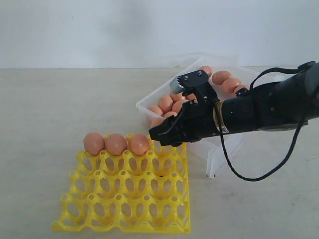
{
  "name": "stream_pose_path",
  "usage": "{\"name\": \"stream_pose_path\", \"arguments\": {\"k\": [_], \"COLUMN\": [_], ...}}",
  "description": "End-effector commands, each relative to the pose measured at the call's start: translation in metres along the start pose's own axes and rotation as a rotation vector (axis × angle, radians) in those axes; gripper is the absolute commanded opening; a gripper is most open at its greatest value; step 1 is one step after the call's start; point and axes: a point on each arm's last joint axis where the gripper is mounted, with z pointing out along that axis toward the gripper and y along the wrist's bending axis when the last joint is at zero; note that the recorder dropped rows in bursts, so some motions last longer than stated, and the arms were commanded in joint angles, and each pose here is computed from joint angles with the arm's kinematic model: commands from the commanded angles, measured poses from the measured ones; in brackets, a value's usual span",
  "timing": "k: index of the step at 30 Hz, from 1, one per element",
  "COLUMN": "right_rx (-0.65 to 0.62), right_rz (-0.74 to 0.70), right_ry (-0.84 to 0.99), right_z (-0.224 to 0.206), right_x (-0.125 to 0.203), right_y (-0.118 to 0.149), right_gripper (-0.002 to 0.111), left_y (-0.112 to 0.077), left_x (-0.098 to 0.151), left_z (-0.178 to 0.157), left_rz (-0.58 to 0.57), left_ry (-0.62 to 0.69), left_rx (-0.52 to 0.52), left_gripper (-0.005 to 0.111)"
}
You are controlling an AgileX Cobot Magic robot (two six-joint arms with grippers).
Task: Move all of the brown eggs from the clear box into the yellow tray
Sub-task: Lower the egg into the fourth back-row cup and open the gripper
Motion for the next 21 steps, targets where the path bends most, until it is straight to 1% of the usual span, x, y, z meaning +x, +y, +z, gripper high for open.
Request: {"name": "stream_pose_path", "arguments": {"k": [1, 11, 17, 18, 19, 21], "right_rx": [-0.016, -0.052, -0.051, -0.051, -0.052, -0.052], "right_rz": [-0.002, 0.024, -0.003, -0.003, -0.003, -0.003], "right_ry": [-0.026, -0.003, -0.004, -0.004, -0.004, -0.004], "right_z": [-0.001, 0.009, 0.01, 0.01, 0.01, 0.01], "right_x": [-0.005, 0.007, 0.007, 0.007, 0.007, 0.007], "right_y": [0.001, -0.001, -0.001, -0.001, -0.001, -0.001], "right_gripper": [0.0, 0.0, 0.001, 0.002, 0.007, 0.018], "left_y": [0.0, 0.0, 0.0, 0.0, 0.0, 0.0], "left_x": [0.0, 0.0, 0.0, 0.0, 0.0, 0.0], "left_z": [0.0, 0.0, 0.0, 0.0, 0.0, 0.0], "left_rz": [-0.001, -0.001, -0.001, -0.001, -0.001, -0.001], "left_ry": [-0.006, -0.006, -0.006, -0.006, -0.006, -0.006], "left_rx": [-0.005, -0.005, -0.005, -0.005, -0.005, -0.005], "left_gripper": [0.004, 0.004, 0.004, 0.004, 0.004, 0.004]}}
